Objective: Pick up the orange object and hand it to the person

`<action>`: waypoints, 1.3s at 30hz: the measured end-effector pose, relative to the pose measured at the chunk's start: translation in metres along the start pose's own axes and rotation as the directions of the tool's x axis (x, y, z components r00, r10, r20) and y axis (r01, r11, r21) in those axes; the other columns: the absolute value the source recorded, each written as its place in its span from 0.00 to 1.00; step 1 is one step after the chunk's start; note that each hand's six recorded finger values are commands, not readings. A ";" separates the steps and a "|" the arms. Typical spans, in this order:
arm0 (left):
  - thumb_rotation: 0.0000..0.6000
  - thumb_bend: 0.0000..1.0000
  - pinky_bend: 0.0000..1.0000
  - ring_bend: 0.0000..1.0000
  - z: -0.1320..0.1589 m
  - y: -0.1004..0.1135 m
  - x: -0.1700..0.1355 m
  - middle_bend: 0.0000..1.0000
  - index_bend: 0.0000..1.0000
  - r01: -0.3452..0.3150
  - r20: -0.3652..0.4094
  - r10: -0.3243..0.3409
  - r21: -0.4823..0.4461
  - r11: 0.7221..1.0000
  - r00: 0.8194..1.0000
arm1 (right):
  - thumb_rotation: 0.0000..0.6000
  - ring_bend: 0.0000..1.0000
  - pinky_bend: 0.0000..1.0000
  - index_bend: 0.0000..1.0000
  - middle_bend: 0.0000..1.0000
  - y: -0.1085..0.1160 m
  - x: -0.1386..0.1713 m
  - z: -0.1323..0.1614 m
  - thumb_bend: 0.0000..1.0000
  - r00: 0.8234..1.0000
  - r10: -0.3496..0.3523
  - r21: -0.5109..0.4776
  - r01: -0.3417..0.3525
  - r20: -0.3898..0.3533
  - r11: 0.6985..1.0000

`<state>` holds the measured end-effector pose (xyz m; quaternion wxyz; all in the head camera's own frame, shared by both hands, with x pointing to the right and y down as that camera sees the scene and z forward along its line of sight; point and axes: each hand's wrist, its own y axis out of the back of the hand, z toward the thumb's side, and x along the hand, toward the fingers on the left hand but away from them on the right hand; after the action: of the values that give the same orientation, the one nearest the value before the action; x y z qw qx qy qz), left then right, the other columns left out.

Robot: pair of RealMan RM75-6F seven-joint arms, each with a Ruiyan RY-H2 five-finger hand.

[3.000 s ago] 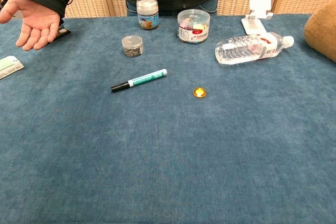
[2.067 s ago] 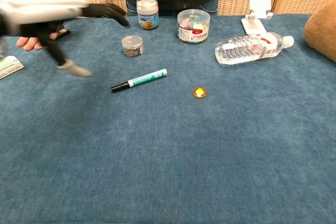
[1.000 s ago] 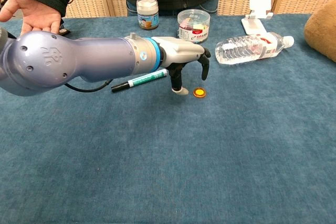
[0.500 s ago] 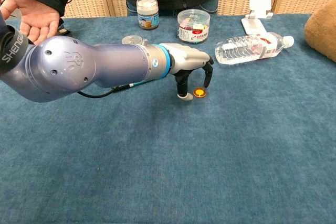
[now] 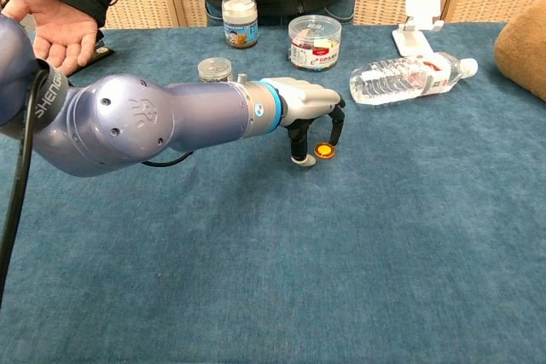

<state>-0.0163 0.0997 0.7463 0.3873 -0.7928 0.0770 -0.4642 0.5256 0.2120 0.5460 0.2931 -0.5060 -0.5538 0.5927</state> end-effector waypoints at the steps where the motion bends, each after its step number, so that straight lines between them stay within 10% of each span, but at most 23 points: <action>1: 1.00 0.36 0.00 0.00 0.001 0.000 0.000 0.00 0.49 -0.001 0.000 0.001 -0.001 1.000 1.000 | 1.00 0.00 0.00 0.00 0.00 0.000 0.000 0.000 0.00 1.000 0.000 -0.001 0.000 -0.001 1.000; 8: 1.00 0.39 0.00 0.00 0.004 0.003 -0.001 0.00 0.70 -0.036 0.008 0.036 0.001 0.999 0.999 | 1.00 0.00 0.00 0.00 0.00 0.001 0.000 0.000 0.00 1.000 -0.003 -0.005 0.003 -0.003 1.000; 25: 1.00 0.40 0.00 0.00 -0.008 0.045 -0.032 0.00 0.72 -0.168 0.040 0.168 -0.002 0.986 0.985 | 1.00 0.00 0.00 0.00 0.00 0.005 0.004 0.003 0.00 1.000 -0.010 -0.017 0.010 -0.015 1.000; 39: 1.00 0.39 0.00 0.00 -0.149 0.114 -0.154 0.00 0.73 -0.441 -0.135 0.452 0.104 0.891 0.882 | 1.00 0.00 0.00 0.00 0.00 0.000 0.006 0.012 0.00 0.999 0.004 -0.006 -0.004 -0.043 1.000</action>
<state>-0.1934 0.0147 0.6034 0.5040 -0.7011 0.2713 -0.4252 0.5132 0.2130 0.5426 0.3021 -0.5208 -0.5481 0.5806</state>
